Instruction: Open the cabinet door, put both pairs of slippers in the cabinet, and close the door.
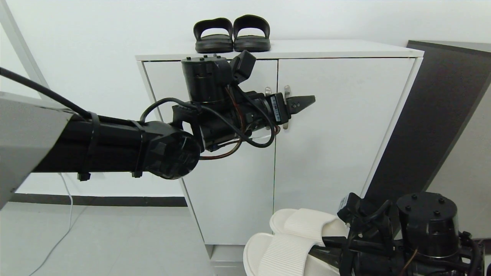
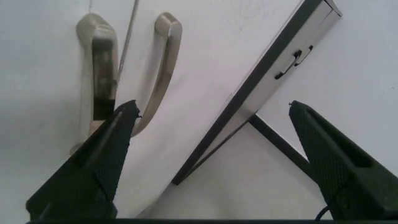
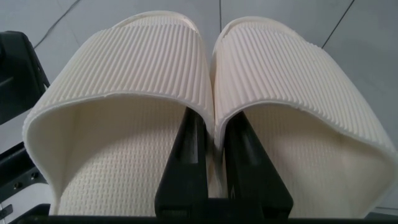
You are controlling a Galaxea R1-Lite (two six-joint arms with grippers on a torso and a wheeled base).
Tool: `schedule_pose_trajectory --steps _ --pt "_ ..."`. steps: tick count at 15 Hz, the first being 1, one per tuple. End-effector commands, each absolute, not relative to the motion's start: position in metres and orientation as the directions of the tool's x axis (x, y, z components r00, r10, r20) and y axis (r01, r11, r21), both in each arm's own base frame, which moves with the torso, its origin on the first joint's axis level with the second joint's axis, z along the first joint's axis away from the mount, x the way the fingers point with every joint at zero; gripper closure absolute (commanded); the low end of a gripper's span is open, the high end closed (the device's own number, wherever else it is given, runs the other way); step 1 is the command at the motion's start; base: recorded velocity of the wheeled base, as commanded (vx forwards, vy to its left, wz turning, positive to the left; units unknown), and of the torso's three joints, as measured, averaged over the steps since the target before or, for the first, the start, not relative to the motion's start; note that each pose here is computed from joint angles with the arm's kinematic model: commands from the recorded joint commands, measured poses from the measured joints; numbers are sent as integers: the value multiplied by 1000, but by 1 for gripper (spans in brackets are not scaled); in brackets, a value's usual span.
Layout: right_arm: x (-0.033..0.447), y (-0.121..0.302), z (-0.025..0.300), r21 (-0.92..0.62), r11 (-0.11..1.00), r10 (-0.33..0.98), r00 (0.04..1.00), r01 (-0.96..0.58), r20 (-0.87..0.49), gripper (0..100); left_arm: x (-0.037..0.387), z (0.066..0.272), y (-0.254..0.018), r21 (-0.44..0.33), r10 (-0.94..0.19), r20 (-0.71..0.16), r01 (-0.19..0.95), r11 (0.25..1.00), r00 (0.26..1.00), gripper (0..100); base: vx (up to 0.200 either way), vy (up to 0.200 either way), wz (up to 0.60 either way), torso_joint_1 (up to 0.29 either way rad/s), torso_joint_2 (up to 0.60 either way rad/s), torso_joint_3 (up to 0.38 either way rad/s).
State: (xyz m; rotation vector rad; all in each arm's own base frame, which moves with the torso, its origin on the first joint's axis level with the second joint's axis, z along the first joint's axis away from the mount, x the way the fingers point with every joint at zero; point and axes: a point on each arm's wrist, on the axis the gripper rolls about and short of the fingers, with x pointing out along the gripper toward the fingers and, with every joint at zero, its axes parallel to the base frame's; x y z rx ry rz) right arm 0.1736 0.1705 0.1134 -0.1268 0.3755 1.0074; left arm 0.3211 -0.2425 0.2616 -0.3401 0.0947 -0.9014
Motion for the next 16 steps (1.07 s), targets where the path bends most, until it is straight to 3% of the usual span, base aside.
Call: schedule_pose_trajectory --steps 1,6,7,16 --pt "174 171 113 68 532 801 475 -844 -365 100 327 258 -248 -332 -782 50 749 574 621 0 0 0 0 0 0 0" --pt "174 171 113 68 532 801 475 -844 -365 100 331 254 -256 -334 -788 43 752 568 614 0 0 0 0 0 0 0" --pt "173 171 113 69 532 800 474 -844 -367 100 330 254 -256 -334 -789 46 754 566 613 100 0 0 0 0 0 0" --pt "169 167 109 77 520 803 456 -851 -383 100 312 256 -251 -337 -800 33 760 555 599 100 0 0 0 0 0 0"
